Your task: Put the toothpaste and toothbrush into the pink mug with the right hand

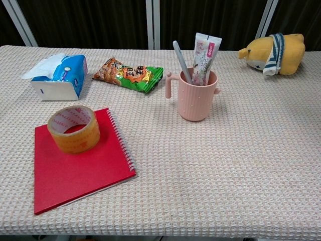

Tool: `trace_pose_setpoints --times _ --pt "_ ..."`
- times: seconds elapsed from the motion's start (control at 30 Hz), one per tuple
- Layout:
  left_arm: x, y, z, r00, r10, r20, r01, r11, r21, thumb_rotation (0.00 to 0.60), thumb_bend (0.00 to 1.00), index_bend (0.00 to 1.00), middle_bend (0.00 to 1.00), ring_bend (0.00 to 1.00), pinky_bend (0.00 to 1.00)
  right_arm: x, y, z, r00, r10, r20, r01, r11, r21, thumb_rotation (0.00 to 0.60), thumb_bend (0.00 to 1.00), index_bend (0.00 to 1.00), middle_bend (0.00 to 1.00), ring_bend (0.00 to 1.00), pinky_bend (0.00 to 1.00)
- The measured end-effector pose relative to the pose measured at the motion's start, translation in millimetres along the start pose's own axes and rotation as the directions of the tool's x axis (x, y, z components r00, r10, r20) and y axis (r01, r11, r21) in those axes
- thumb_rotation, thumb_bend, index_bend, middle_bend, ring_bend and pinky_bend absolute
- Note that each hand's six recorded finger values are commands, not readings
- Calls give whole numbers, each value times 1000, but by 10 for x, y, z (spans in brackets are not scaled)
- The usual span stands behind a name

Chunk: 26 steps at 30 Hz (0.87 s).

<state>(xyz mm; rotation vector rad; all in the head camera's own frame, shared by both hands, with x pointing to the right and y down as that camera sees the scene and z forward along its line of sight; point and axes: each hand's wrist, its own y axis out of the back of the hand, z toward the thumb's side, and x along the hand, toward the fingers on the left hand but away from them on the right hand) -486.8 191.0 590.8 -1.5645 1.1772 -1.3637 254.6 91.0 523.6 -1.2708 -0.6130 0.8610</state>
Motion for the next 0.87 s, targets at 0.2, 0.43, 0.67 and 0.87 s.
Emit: trace_pose_setpoints --times 0.2,0.43,0.67,0.87 --pt "-34 66 106 1000 12 18 -12 1000 20 600 76 105 106 100 218 840 -437 -376 951 220 219 -127 920 -371 600 389 0 0 0 0" --pt "-106 63 251 998 -10 60 8 999 35 600 70 106 106 100 218 1841 -865 -650 820 406 404 -170 846 -505 600 389 0 0 0 0" --pt "-150 86 288 998 -26 58 23 998 61 600 70 106 106 100 219 2186 -1037 -705 768 447 459 -179 838 -515 600 392 0 0 0 0" --pt "-156 84 309 998 -37 55 34 997 70 599 70 105 106 100 218 2212 -1041 -727 772 429 469 -163 847 -506 600 394 0 0 0 0"
